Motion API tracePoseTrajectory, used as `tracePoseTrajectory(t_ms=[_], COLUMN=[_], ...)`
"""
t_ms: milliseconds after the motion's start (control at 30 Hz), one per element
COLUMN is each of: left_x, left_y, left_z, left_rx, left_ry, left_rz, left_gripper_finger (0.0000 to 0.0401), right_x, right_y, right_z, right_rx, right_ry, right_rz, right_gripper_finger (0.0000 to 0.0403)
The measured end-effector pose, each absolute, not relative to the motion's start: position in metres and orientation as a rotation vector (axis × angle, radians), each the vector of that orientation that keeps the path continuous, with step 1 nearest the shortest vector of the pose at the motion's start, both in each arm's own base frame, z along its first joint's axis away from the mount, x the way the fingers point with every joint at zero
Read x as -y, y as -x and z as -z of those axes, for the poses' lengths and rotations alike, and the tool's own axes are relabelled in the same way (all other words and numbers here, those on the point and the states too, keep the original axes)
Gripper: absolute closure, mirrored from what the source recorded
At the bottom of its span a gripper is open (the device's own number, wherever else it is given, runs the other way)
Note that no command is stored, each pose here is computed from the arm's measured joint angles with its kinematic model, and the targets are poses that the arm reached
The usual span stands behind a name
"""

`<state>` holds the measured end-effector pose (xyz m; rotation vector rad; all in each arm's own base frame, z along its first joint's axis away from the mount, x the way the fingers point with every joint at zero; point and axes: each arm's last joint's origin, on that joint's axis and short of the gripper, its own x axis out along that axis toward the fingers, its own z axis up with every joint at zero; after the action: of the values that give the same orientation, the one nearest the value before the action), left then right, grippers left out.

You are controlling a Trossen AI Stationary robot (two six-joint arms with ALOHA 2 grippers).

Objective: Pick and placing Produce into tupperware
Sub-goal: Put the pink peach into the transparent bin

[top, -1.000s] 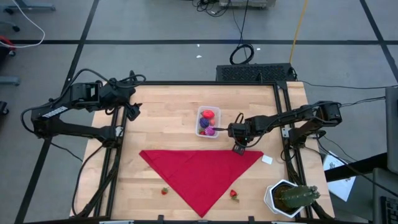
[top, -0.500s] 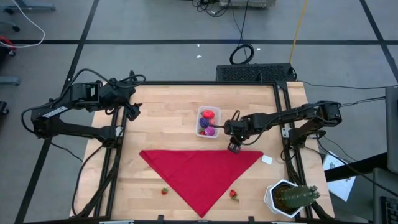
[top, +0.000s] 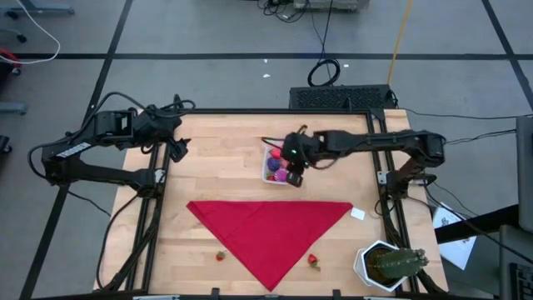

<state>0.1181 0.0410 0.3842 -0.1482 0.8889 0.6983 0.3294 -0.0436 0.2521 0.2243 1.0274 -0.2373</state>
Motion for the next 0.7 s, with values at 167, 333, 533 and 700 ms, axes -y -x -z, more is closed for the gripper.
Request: tracePoseTrajectory(t_ms=[167, 333, 533, 700], left_x=[-0.041, -0.04, -0.04, -0.04], left_y=[-0.118, -0.119, -0.119, -0.119], left_z=[-0.384, -0.384, -0.384, -0.384], left_rx=[-0.891, -0.893, -0.894, -0.894], left_ry=[0.152, 0.157, 0.156, 0.156], left_rz=[-0.69, -0.676, -0.675, -0.675], left_gripper_finger=[0.004, 0.004, 0.004, 0.004], right_x=[0.065, 0.082, 0.09, 0.096], right_y=[-0.357, -0.375, -0.382, -0.383], right_z=[-0.241, -0.23, -0.212, -0.194], right_rx=[-1.163, -1.212, -1.269, -1.334], right_ry=[-0.168, -0.163, -0.141, -0.14], right_rz=[0.23, 0.241, 0.227, 0.222], right_gripper_finger=[0.0298, 0.0298, 0.0298, 0.0298])
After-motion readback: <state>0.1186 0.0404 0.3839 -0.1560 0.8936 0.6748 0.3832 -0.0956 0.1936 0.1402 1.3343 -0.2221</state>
